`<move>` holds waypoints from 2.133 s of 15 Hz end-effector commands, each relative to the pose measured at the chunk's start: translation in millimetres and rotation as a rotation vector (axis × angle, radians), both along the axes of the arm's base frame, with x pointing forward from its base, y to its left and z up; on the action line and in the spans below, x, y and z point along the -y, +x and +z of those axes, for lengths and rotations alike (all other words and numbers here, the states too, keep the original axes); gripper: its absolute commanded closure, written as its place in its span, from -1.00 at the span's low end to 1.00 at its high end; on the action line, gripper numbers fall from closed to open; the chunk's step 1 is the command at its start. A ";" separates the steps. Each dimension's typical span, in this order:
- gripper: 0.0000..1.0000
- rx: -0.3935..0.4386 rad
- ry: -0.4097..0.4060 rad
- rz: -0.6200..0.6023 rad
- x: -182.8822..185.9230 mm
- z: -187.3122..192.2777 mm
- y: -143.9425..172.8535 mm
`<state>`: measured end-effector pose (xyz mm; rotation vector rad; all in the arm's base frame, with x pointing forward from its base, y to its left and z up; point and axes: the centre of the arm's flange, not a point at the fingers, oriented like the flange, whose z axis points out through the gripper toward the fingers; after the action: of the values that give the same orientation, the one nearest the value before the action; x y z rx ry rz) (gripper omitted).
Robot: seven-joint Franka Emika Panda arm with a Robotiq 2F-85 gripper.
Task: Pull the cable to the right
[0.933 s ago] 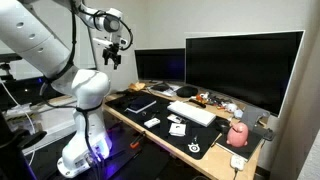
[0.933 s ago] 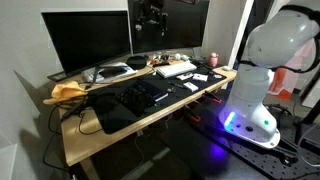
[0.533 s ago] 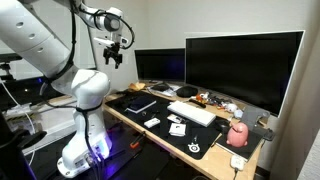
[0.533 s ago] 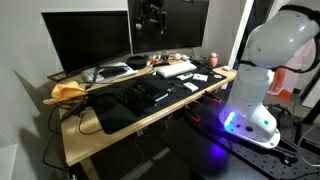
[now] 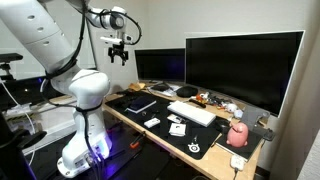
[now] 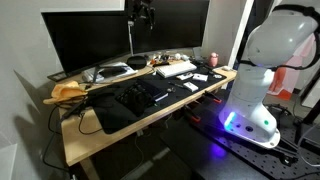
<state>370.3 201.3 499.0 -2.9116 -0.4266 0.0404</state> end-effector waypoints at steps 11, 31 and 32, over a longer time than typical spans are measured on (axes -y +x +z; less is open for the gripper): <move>-1.00 -0.088 -0.182 0.181 -29.4 -84.2 112.1; -1.00 -0.152 -0.309 0.289 -59.1 -162.7 134.2; -1.00 -0.159 -0.307 0.298 -61.8 -166.0 135.0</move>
<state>501.7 257.9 337.5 -3.0664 -0.8813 0.4092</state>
